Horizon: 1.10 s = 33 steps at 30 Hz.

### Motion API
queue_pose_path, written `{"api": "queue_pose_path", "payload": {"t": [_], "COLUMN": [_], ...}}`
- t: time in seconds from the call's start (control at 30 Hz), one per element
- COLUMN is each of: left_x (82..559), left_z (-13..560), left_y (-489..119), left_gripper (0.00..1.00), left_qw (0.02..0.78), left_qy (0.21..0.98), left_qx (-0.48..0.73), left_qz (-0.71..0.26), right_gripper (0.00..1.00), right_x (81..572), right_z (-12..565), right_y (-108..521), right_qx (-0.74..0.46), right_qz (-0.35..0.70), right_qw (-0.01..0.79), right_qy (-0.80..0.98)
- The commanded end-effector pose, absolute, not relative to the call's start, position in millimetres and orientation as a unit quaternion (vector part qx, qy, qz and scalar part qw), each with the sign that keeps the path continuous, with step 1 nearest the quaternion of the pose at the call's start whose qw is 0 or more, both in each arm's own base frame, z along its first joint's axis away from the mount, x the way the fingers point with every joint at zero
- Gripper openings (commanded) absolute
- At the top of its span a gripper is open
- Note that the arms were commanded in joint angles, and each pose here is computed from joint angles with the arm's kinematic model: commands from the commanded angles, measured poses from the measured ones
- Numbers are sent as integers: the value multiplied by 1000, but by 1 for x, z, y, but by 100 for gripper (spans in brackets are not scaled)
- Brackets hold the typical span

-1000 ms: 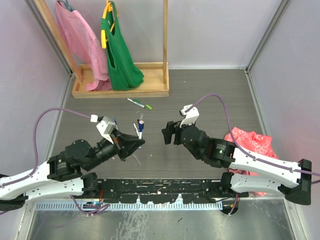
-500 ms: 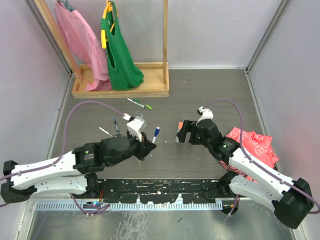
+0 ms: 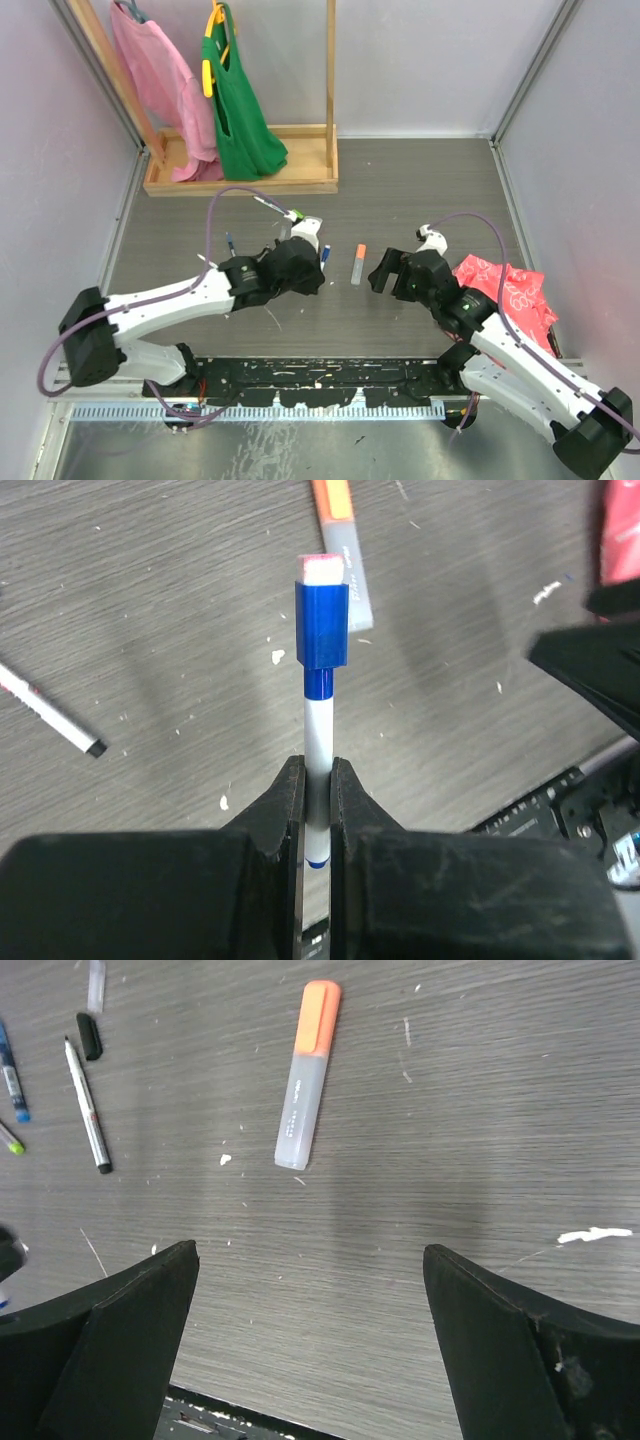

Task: Insert the pens into the pen caps
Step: Place the pen at the center of the board.

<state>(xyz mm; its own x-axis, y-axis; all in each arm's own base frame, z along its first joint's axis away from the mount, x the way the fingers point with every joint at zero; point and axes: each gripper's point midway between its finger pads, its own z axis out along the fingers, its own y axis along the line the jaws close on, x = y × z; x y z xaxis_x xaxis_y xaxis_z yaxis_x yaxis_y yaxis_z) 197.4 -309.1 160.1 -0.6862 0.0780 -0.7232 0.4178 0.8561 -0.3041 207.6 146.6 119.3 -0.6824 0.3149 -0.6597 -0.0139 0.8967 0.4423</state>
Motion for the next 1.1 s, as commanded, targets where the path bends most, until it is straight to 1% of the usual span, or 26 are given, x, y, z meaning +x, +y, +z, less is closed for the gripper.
{"api": "queue_pose_path", "payload": {"t": [0.0, 0.2, 0.47, 0.7, 1.07], "left_x": [228, 257, 285, 299, 308], "left_z": [171, 136, 99, 67, 45], "left_y": [-342, -366, -377, -373, -379], "left_gripper": [0, 0, 1, 5, 7], "left_qw": [377, 359, 336, 310, 289], "left_qy": [877, 890, 912, 928, 938], "left_qx": [121, 121, 101, 77, 69], "left_qz": [-273, -255, -213, -192, -176], "right_gripper": [99, 99, 99, 99, 99], "right_x": [216, 206, 198, 195, 195], "right_z": [158, 161, 160, 156, 151], "right_y": [130, 123, 118, 122, 125], "right_qx": [132, 140, 140, 130, 118], "right_qz": [209, 214, 219, 227, 225], "right_qw": [439, 441, 444, 437, 431], "right_qy": [864, 860, 858, 860, 866]}}
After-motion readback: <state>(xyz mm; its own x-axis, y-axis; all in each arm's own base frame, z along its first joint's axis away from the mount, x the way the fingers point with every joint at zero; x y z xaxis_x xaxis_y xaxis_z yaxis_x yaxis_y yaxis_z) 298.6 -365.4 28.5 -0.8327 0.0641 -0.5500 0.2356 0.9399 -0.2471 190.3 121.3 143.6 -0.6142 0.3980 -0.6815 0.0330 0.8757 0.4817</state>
